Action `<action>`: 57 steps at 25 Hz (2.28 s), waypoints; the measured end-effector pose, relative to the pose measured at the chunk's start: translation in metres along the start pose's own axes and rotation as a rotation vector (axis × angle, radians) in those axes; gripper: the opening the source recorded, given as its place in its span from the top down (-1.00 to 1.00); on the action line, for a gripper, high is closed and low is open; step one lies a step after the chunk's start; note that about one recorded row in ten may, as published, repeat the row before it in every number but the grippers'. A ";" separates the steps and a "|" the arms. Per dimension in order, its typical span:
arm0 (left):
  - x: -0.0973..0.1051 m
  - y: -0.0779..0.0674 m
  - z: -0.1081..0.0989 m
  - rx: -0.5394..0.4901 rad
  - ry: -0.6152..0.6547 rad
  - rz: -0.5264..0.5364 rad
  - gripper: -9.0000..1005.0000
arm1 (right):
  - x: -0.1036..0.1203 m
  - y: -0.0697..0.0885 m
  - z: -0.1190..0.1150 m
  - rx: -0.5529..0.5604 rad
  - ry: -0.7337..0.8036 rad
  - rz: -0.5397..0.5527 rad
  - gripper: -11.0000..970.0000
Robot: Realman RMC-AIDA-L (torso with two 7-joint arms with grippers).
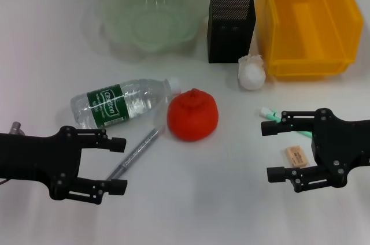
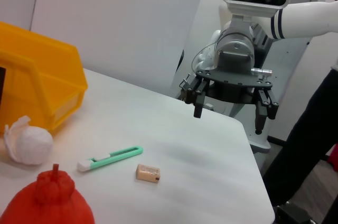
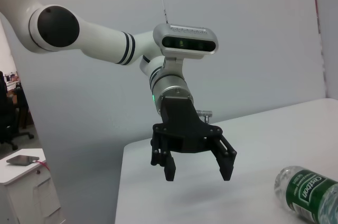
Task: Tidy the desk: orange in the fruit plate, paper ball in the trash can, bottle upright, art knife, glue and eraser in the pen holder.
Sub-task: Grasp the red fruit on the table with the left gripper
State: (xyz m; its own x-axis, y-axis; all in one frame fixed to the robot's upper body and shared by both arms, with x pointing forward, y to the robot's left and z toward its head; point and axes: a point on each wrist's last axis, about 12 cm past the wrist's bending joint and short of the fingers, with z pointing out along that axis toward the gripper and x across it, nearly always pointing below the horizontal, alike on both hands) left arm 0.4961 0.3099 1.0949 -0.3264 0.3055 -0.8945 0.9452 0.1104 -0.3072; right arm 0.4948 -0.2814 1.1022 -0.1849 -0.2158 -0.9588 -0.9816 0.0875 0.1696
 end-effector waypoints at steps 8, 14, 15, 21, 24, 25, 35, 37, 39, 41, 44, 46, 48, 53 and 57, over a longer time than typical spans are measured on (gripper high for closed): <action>0.000 0.000 0.000 -0.006 -0.015 0.006 -0.62 | 0.001 0.002 -0.002 0.003 -0.002 0.002 -0.62; -0.005 0.004 -0.001 -0.035 -0.007 0.020 -0.62 | 0.005 0.004 -0.007 0.028 -0.005 0.021 -0.62; -0.016 0.009 -0.001 -0.067 0.003 0.038 -0.62 | 0.007 0.005 -0.011 0.046 -0.007 0.028 -0.62; -0.057 0.024 0.004 -0.168 0.057 0.128 -0.62 | 0.019 0.014 -0.045 0.182 -0.016 0.065 -0.62; -0.078 0.033 0.019 -0.175 0.115 0.169 -0.62 | 0.023 0.020 -0.057 0.218 -0.013 0.089 -0.62; -0.083 0.037 0.024 -0.179 0.134 0.171 -0.62 | 0.026 0.023 -0.061 0.229 -0.005 0.103 -0.62; -0.086 0.068 0.102 -0.232 0.284 0.215 -0.62 | 0.037 0.034 -0.063 0.250 0.001 0.145 -0.62; -0.085 0.070 0.107 -0.240 0.286 0.217 -0.62 | 0.038 0.035 -0.062 0.250 -0.001 0.149 -0.62; -0.084 0.073 0.114 -0.250 0.290 0.219 -0.61 | 0.039 0.035 -0.061 0.248 -0.002 0.152 -0.62; -0.081 0.074 0.122 -0.254 0.300 0.226 -0.61 | 0.039 0.035 -0.060 0.245 -0.002 0.153 -0.62; -0.079 0.077 0.128 -0.276 0.315 0.232 -0.61 | 0.039 0.035 -0.059 0.241 -0.003 0.151 -0.62; -0.076 0.078 0.130 -0.286 0.321 0.225 -0.61 | 0.039 0.035 -0.059 0.242 -0.005 0.149 -0.62; -0.075 0.079 0.132 -0.285 0.325 0.216 -0.58 | 0.038 0.034 -0.057 0.239 -0.003 0.146 -0.62; -0.072 0.078 0.132 -0.278 0.332 0.211 -0.42 | 0.036 0.033 -0.055 0.230 -0.005 0.141 -0.62; -0.070 0.077 0.133 -0.274 0.333 0.209 -0.28 | 0.034 0.031 -0.053 0.223 -0.007 0.134 -0.62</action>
State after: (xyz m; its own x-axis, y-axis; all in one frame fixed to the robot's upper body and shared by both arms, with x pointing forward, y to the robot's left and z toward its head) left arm 0.5922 0.1711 1.0913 -0.1556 0.6290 -0.7616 0.9693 0.2459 0.0050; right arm 0.4557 -0.3376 1.0865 -0.3119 -0.1812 -0.9327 -0.9133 0.3278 0.2417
